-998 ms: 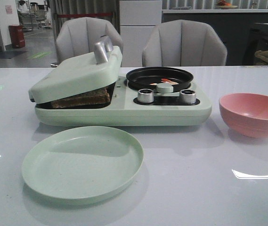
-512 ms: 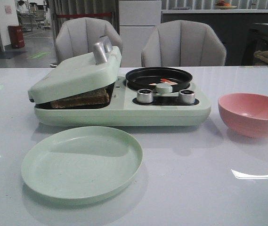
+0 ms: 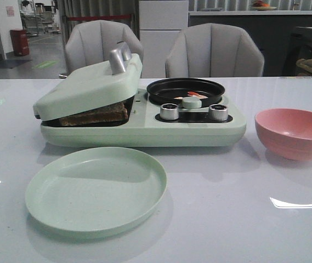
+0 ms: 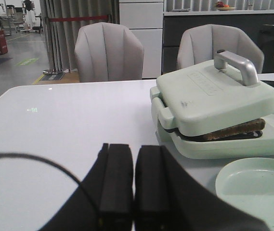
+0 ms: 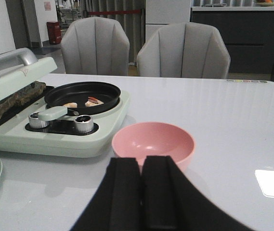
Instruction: Make breakfast with bread and shrimp
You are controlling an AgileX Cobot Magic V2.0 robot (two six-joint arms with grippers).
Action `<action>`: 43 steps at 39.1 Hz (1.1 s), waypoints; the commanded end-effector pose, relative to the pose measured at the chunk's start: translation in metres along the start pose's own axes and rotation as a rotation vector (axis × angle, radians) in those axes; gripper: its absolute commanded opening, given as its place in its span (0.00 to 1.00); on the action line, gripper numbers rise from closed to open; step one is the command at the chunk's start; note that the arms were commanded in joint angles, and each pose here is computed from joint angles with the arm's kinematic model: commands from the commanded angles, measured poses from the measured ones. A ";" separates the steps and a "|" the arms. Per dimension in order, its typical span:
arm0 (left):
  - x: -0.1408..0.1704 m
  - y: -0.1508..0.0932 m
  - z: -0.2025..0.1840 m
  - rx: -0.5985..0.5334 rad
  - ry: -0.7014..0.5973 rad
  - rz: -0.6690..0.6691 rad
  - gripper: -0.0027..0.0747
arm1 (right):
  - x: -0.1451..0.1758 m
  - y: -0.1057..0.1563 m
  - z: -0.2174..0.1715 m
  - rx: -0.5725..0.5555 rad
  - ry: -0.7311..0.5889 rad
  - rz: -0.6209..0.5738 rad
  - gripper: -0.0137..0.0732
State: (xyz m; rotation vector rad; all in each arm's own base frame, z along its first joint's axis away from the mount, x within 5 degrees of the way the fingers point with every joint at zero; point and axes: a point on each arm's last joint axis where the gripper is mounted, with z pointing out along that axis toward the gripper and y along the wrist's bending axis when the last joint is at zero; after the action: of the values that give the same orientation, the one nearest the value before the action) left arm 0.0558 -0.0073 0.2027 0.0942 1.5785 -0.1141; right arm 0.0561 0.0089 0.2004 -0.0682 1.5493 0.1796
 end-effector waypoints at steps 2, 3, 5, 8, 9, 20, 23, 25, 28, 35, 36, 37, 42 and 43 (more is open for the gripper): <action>-0.002 0.000 -0.001 0.007 -0.075 -0.013 0.18 | -0.015 0.001 -0.003 -0.005 -0.131 0.023 0.30; -0.002 0.000 -0.001 0.007 -0.075 -0.013 0.18 | -0.015 0.001 -0.003 -0.005 -0.131 0.029 0.30; -0.002 0.000 -0.001 0.007 -0.075 -0.013 0.18 | -0.015 0.001 -0.003 -0.006 -0.131 0.047 0.30; -0.002 0.000 -0.001 0.007 -0.075 -0.013 0.18 | -0.015 0.001 -0.003 -0.006 -0.131 0.055 0.30; -0.002 0.000 -0.001 0.007 -0.075 -0.013 0.18 | -0.015 0.001 -0.003 -0.006 -0.131 0.055 0.30; -0.002 0.000 -0.001 0.007 -0.075 -0.013 0.18 | -0.015 0.001 -0.003 -0.006 -0.131 0.055 0.30; -0.002 0.000 -0.001 0.007 -0.075 -0.013 0.18 | -0.015 0.001 -0.003 -0.006 -0.131 0.055 0.30; -0.002 0.000 -0.001 0.007 -0.075 -0.013 0.18 | -0.015 0.001 -0.003 -0.006 -0.131 0.055 0.30; -0.002 0.000 -0.001 0.007 -0.075 -0.013 0.18 | -0.015 0.001 -0.003 -0.006 -0.131 0.055 0.30; -0.002 0.000 -0.001 0.007 -0.075 -0.013 0.18 | -0.015 0.001 -0.003 -0.006 -0.131 0.055 0.30; -0.002 0.000 -0.001 0.007 -0.075 -0.013 0.18 | -0.015 0.001 -0.003 -0.006 -0.131 0.055 0.30; -0.002 0.000 -0.001 0.007 -0.075 -0.013 0.18 | -0.015 0.001 -0.003 -0.006 -0.131 0.055 0.30; -0.002 0.000 -0.001 0.007 -0.075 -0.013 0.18 | -0.015 0.001 -0.003 -0.006 -0.131 0.055 0.30; -0.002 0.000 -0.001 0.007 -0.075 -0.013 0.18 | -0.015 0.001 -0.003 -0.006 -0.131 0.055 0.30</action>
State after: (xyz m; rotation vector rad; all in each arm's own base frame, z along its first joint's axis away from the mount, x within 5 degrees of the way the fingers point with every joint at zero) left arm 0.0558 -0.0073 0.2027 0.0942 1.5785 -0.1141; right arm 0.0560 0.0091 0.2009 -0.0217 1.5460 0.2307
